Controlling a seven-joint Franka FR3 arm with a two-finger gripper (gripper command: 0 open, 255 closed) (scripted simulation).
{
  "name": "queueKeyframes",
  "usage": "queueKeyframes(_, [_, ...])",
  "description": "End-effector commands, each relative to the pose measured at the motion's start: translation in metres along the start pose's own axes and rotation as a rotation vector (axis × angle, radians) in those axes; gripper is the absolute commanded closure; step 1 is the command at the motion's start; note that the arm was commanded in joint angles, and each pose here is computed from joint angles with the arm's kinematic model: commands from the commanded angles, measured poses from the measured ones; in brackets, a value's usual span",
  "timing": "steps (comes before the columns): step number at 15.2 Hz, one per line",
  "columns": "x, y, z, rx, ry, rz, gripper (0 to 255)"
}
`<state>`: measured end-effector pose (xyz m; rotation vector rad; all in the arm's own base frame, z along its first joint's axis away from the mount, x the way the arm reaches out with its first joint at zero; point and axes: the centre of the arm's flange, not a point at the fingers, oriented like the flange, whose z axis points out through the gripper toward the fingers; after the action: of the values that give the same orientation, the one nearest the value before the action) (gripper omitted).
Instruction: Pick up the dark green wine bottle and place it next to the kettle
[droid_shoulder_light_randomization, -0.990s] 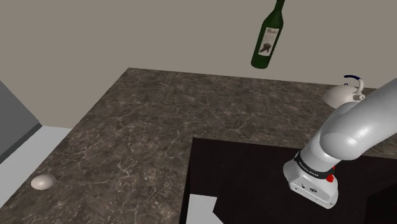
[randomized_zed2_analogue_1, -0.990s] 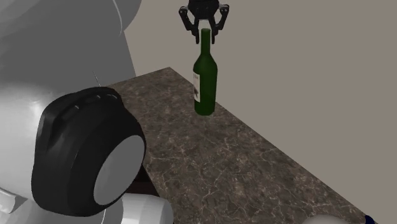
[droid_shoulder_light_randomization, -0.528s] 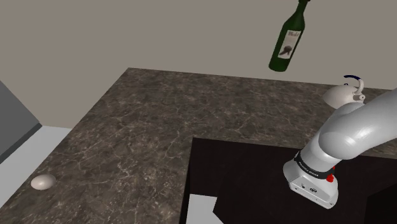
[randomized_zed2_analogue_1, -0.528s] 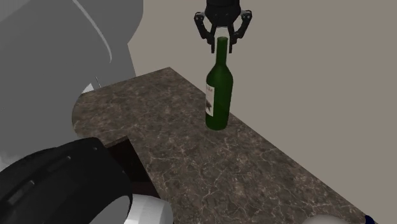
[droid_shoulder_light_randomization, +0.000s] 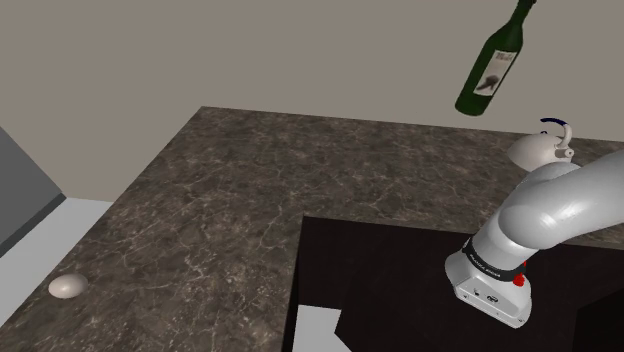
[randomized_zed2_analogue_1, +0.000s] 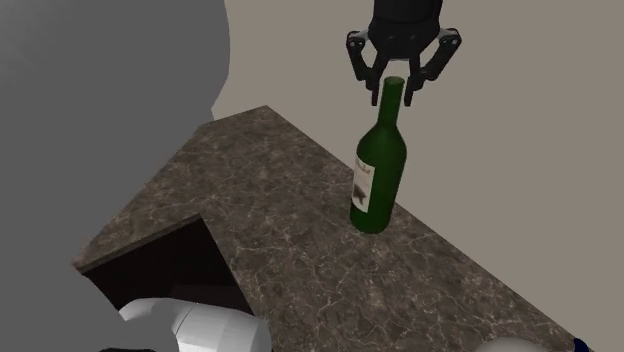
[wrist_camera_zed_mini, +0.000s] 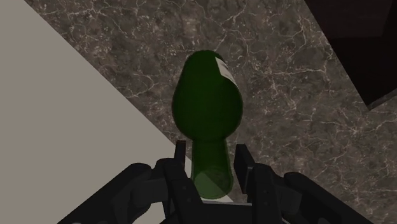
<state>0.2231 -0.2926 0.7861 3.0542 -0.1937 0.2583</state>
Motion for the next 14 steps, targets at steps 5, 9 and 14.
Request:
queueKeyframes(5, [-0.060,0.049,-0.009,0.000,0.000,-0.001,255])
queueKeyframes(9, [-0.100,0.082,-0.014,0.000,0.000,-0.001,255])
queueKeyframes(14, [-0.151,0.124,-0.020,0.000,0.000,-0.001,255])
